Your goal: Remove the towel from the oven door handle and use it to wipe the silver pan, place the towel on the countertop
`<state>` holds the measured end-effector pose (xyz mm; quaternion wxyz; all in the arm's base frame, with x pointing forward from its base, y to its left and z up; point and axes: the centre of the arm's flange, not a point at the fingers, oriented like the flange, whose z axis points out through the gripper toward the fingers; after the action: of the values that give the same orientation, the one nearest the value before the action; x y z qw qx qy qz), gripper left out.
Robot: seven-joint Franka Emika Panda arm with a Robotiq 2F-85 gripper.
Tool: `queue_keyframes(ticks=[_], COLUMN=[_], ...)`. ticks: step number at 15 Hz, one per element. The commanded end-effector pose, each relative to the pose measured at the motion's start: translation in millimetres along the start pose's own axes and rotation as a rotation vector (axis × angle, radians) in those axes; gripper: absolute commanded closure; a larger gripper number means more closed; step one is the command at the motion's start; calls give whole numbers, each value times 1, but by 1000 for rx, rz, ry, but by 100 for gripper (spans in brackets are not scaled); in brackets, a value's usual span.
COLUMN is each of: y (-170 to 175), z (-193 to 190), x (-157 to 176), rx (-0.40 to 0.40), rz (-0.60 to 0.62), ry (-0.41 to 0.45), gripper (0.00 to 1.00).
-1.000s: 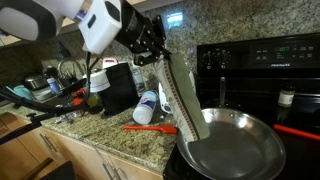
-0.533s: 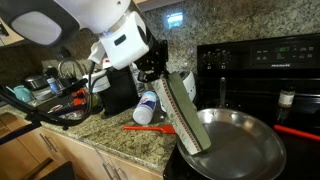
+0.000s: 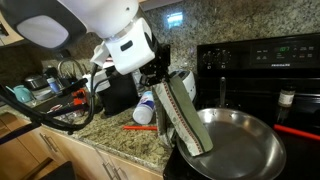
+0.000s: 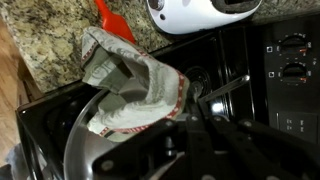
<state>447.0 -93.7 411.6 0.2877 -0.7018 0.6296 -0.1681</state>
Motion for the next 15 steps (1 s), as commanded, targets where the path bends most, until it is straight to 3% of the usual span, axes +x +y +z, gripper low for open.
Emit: queue_keyframes(ticks=[1,5,7,15], y=[-16,-24,-22,11], z=[16,32,48,136], x=[13,47,60,101], rx=[28,87,75,-124], rz=[90,248,288,370], ry=[76,241,274,327], gripper=[99,99,99,99])
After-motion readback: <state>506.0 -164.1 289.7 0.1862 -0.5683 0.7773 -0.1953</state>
